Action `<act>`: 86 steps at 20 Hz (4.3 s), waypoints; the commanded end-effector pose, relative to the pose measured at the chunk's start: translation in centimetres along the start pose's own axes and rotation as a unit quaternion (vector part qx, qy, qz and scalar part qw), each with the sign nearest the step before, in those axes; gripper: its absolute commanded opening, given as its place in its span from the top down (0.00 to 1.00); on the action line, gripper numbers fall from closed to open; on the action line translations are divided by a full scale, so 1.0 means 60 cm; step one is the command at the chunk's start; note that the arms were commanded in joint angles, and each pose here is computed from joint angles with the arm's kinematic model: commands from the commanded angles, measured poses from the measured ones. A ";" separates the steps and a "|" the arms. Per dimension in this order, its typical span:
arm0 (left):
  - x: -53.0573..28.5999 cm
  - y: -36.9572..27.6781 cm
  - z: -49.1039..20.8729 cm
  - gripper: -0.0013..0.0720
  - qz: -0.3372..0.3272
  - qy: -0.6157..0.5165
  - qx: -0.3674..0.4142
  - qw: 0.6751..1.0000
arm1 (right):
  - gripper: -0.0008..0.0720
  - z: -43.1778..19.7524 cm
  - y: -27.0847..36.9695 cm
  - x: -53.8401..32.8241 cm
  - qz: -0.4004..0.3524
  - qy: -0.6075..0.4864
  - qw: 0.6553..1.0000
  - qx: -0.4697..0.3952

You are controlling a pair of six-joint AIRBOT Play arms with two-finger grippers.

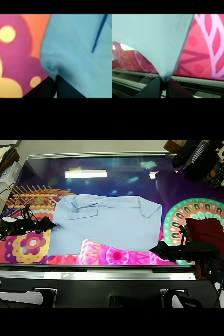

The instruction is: Fold the clothes and pants, and hang the long-sleeved shirts on hangers.

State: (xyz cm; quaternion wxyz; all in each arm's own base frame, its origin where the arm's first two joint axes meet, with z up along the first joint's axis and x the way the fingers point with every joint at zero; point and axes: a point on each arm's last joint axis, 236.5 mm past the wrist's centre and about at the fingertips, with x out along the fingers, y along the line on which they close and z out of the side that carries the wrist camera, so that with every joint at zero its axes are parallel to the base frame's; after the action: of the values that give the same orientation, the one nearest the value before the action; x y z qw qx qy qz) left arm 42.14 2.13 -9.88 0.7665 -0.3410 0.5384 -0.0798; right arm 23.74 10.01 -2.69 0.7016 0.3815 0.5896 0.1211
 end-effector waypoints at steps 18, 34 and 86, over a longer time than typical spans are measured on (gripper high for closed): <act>-0.921 -0.557 -0.097 0.96 -0.048 -0.630 0.195 0.750 | 0.93 -0.055 0.601 -0.729 0.094 -0.542 0.744 -0.379; -0.251 -0.376 0.203 0.96 -0.004 -0.215 0.238 0.947 | 0.93 0.391 0.241 -0.262 -0.060 -0.153 0.980 -0.110; -0.078 0.010 -0.303 0.23 0.010 0.125 -0.057 0.991 | 0.37 0.209 0.003 -0.144 -0.070 -0.019 0.996 -0.054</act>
State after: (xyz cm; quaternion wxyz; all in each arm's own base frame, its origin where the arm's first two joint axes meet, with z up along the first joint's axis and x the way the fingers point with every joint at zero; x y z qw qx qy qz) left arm 26.88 -0.89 -8.12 0.6888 -0.3396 0.6361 -0.0752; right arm 33.45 -1.24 2.68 0.7379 0.2831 0.6067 0.0854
